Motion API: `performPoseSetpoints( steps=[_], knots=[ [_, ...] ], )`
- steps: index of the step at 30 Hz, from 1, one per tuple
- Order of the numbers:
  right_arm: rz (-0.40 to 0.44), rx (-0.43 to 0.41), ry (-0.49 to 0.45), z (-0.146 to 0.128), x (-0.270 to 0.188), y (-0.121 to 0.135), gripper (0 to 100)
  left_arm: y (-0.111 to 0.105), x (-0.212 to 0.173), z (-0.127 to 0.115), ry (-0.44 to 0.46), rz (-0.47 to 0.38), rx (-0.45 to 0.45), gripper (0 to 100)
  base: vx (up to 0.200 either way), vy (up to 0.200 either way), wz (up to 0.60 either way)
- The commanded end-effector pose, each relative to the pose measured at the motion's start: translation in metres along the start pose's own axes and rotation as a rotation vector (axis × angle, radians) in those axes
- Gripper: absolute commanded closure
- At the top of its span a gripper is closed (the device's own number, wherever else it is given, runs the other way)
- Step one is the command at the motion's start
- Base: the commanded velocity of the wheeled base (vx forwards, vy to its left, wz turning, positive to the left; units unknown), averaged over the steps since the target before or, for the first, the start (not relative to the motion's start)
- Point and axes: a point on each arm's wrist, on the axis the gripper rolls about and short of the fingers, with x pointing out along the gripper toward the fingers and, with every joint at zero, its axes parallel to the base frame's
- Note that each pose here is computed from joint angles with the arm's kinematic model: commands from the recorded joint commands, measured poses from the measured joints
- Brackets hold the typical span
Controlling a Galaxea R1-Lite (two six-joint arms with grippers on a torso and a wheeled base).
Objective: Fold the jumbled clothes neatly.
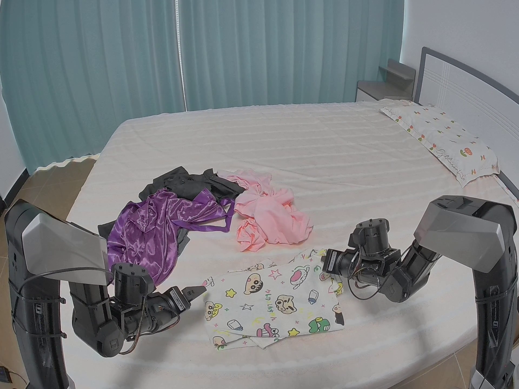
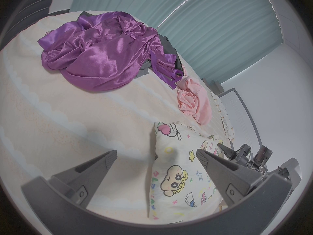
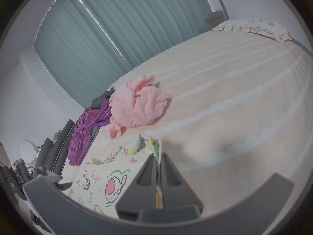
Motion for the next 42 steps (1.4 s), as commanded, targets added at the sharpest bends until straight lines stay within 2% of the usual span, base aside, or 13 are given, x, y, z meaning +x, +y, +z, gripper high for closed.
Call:
performPoseSetpoints(
  steps=[1, 9, 10, 15, 20, 22, 24, 26, 28, 32, 34, 38, 42],
  knots=[
    [-0.007, 0.002, -0.013, 0.003, 0.002, -0.002, 100, 0.0, 0.0, 0.0, 0.001, 0.001, 0.0, 0, 0.0, 0.0, 0.0],
    [-0.026, 0.002, 0.02, -0.008, 0.01, -0.008, 100, 0.0, 0.001, 0.0, 0.0, 0.0, 0.0, 0, 0.0, 0.0, 0.0],
    [-0.026, 0.004, 0.02, -0.008, 0.011, -0.008, 0, 0.0, 0.001, 0.0, 0.0, 0.0, 0.0, 0, 0.0, 0.0, 0.0],
    [-0.042, 0.01, -0.009, -0.004, 0.008, -0.009, 0, 0.0, 0.0, 0.0, 0.001, 0.001, 0.0, 0, 0.0, 0.0, 0.0],
    [-0.09, 0.033, -0.081, 0.017, -0.014, -0.008, 0, -0.002, -0.003, 0.009, -0.045, -0.013, -0.001, 0, 0.0, 0.0, 0.0],
    [-0.089, 0.065, -0.146, 0.039, -0.049, -0.003, 0, -0.011, -0.018, 0.025, -0.135, -0.076, 0.014, 0, 0.0, 0.0, 0.0],
    [-0.075, 0.077, -0.192, 0.053, -0.079, 0.003, 0, -0.015, -0.033, 0.032, -0.186, -0.102, 0.035, 0, 0.0, 0.0, 0.0],
    [-0.058, 0.078, -0.237, 0.06, -0.123, 0.01, 0, -0.022, -0.058, 0.041, -0.252, -0.126, 0.12, 0, 0.0, 0.0, 0.0],
    [-0.049, 0.07, -0.28, 0.058, -0.168, 0.015, 0, -0.028, -0.085, 0.042, -0.306, -0.136, 0.21, 0, 0.0, 0.0, 0.0],
    [0.005, 0.049, -0.397, 0.048, -0.252, 0.024, 0, -0.043, -0.138, 0.039, -0.44, -0.176, 0.301, 0, 0.0, 0.0, 0.0],
    [0.038, 0.018, -0.47, 0.04, -0.294, 0.023, 0, -0.046, -0.162, 0.035, -0.505, -0.17, 0.36, 0, 0.0, 0.0, 0.0],
    [-0.03, -0.091, -0.525, 0.017, -0.341, 0.01, 0, -0.05, -0.193, 0.031, -0.611, -0.145, 0.421, 0, 0.0, 0.0, 0.0],
    [-0.075, -0.122, -0.566, 0.001, -0.374, 0.002, 0, -0.051, -0.218, 0.025, -0.652, -0.15, 0.458, 0, 0.0, 0.0, 0.0]
  ],
)
